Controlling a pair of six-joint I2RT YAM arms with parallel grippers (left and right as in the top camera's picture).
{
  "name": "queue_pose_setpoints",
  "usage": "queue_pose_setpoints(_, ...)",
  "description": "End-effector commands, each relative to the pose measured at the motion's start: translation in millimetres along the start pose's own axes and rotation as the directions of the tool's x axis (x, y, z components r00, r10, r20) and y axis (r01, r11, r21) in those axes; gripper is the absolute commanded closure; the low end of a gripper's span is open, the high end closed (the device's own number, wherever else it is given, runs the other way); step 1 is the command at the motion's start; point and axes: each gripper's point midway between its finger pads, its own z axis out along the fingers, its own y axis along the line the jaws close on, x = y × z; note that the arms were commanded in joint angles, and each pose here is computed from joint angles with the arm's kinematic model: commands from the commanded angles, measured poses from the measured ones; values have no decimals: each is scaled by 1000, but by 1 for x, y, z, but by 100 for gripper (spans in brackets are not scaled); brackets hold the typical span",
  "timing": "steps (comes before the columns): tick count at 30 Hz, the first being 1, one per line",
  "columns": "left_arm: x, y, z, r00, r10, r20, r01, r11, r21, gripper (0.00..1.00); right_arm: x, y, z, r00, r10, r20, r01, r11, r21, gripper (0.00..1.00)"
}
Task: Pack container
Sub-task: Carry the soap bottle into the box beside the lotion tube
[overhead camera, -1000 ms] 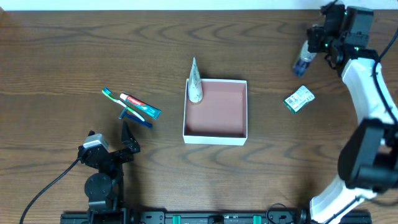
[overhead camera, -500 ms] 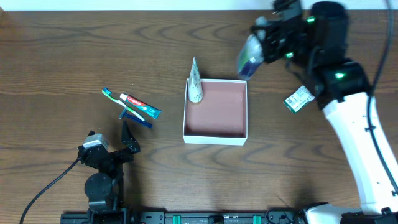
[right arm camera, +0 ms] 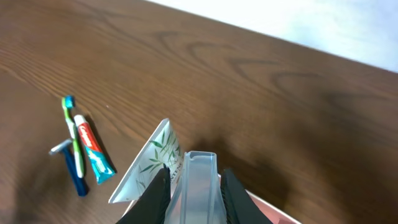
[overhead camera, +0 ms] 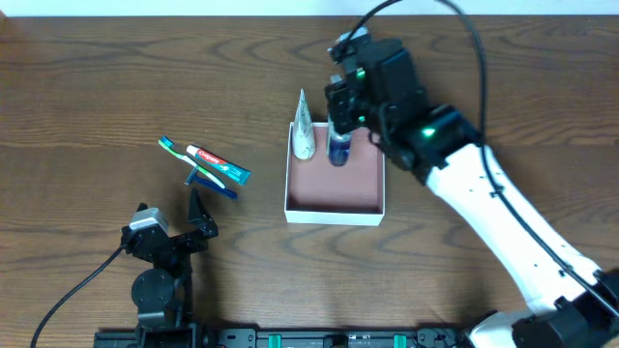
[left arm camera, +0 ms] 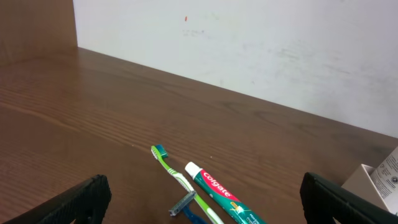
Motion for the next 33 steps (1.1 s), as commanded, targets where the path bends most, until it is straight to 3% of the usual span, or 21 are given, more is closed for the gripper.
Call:
queue_pose_setpoints(1,17,7,1,998,26,-49,-27,999,-24,2,1,-3,10,1000,13,5,-13,997,72,93)
queue_pose_setpoints(14,17,7,1,998,26,-49,-27,999,-24,2,12,-5,62,997,-71,-10,71,991,116,98)
queue_pose_setpoints(33,17,7,1,998,26,-49,-27,999,-24,2,47,15,85,994,-112,-7,112,991,78,92)
